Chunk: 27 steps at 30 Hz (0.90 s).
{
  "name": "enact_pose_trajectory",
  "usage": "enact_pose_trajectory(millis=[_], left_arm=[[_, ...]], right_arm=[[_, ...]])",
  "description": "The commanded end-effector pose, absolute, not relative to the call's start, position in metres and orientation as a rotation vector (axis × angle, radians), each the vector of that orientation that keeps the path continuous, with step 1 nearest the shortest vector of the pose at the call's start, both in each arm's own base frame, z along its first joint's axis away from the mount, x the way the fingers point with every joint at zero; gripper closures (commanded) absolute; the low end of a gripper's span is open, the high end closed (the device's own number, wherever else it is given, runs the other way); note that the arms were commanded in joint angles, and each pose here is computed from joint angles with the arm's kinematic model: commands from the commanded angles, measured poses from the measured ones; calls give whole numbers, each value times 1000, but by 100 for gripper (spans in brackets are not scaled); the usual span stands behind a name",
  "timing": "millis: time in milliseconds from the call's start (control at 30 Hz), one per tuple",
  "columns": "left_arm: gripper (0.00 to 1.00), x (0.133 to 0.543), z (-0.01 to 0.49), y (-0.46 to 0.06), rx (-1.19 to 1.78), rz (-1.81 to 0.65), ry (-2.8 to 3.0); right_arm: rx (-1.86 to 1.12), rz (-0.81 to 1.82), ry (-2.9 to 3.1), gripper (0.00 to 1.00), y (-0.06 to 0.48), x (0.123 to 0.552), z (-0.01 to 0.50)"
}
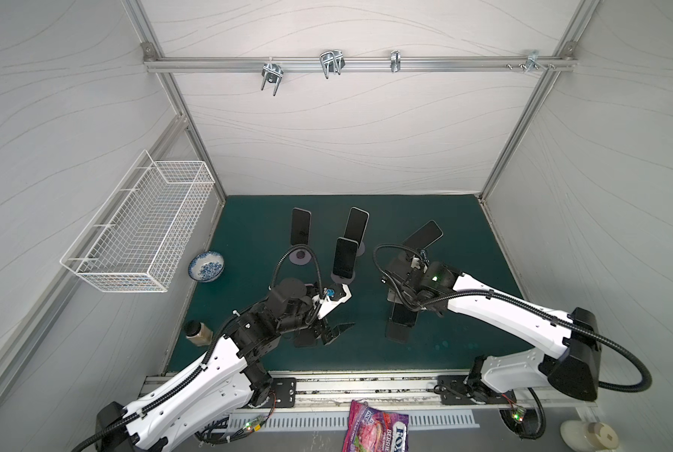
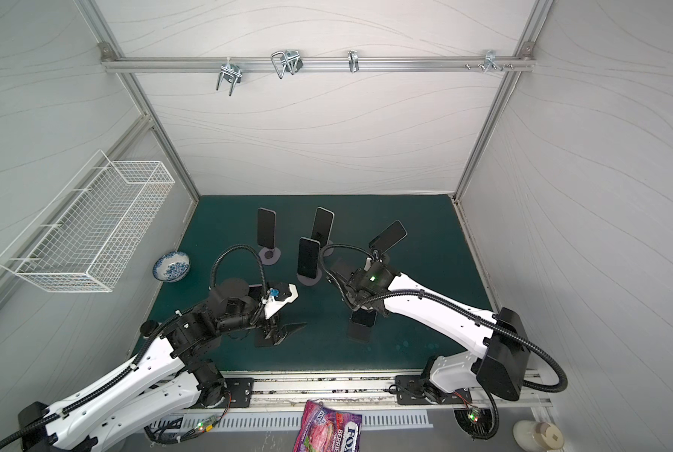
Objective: Remove the phone from the phone stand
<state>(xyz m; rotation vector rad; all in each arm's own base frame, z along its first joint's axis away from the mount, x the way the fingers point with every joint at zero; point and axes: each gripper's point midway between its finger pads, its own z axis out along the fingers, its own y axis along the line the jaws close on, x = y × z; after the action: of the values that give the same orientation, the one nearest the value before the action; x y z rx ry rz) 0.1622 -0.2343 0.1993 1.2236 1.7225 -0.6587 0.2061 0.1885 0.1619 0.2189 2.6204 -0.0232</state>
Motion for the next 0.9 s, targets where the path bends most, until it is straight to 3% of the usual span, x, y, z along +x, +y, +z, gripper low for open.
enact_pose_trajectory(millis=[0, 867], left_arm=[[3, 163, 215, -241, 1222, -675, 1660], [3, 166, 211, -245, 1236, -681, 1684]], right_arm=[[234, -40, 2620, 8, 186, 209, 157], [234, -9, 2649, 13, 189, 212, 142]])
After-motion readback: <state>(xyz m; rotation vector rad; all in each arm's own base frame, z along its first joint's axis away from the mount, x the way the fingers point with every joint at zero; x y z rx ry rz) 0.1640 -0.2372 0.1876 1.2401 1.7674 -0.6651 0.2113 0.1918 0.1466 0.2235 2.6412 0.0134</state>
